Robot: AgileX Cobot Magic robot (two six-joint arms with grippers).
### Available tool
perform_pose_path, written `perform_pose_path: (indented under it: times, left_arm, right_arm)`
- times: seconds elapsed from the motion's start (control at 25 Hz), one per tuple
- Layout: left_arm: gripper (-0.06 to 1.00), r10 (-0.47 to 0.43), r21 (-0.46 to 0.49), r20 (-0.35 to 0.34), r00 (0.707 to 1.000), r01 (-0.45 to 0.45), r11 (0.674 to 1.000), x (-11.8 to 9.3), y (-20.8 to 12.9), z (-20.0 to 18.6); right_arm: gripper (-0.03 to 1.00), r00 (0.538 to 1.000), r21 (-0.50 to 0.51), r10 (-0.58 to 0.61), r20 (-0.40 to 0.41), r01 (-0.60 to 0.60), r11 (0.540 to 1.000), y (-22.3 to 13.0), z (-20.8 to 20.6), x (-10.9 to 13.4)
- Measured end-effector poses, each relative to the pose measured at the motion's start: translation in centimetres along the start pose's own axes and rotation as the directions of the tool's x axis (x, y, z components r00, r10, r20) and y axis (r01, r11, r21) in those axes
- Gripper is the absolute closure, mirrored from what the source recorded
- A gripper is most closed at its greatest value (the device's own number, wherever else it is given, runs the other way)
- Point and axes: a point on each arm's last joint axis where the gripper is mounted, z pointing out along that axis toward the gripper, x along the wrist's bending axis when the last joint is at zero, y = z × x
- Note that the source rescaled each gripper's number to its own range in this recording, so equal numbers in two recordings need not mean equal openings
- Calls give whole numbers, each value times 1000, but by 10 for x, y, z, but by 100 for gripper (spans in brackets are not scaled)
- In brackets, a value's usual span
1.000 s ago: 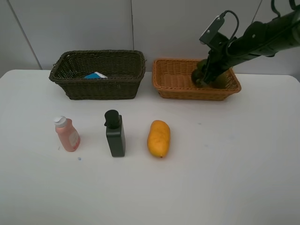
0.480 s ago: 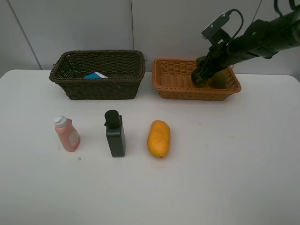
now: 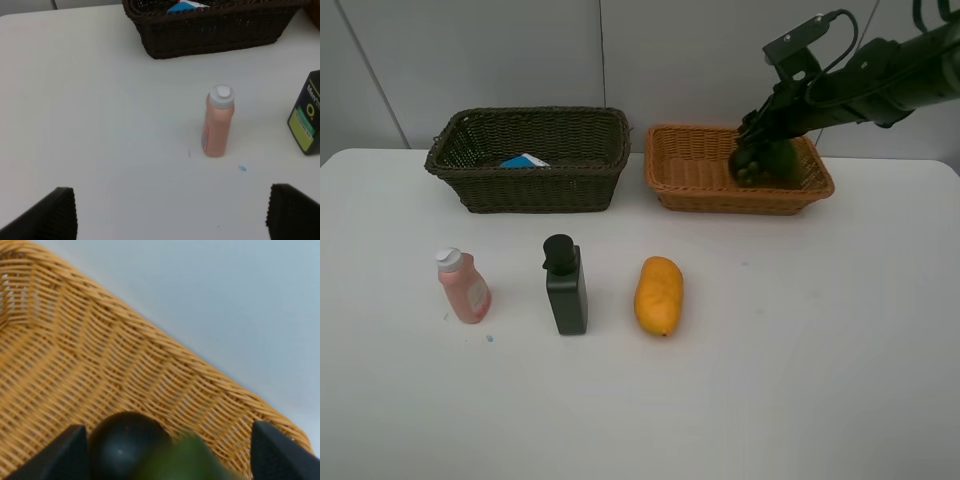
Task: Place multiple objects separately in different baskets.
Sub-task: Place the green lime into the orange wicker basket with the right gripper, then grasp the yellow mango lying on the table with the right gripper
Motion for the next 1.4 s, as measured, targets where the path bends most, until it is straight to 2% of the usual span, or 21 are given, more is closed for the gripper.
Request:
perform_pose_path:
  times: [0.24,0.72,0.88,0.92,1.08,1.4]
  left_arm:
    - [-5,0,0,0,1000,0,1000,0,0,0]
    - [-5,0,0,0,1000,0,1000,0,0,0]
    - [-5,0,0,0,1000,0,1000,0,0,0]
    - [-5,0,0,0,1000,0,1000,0,0,0]
    - [-5,0,0,0,1000,0,1000,0,0,0]
    - [-5,0,0,0,1000,0,1000,0,0,0]
  right_arm:
    - [21,997,-5,72,6,-72,997,0,0,-1]
    - [21,996,-5,85,6,-85,996,1,0,-1]
    - [20,993,-6,121,6,-121,993,1,0,-1]
    - [19,992,-9,127,10,-127,992,1,0,-1]
    - [1,992,-6,129,6,-129,992,1,0,-1]
    - [-3,989,-6,151,6,-151,989,1,0,-1]
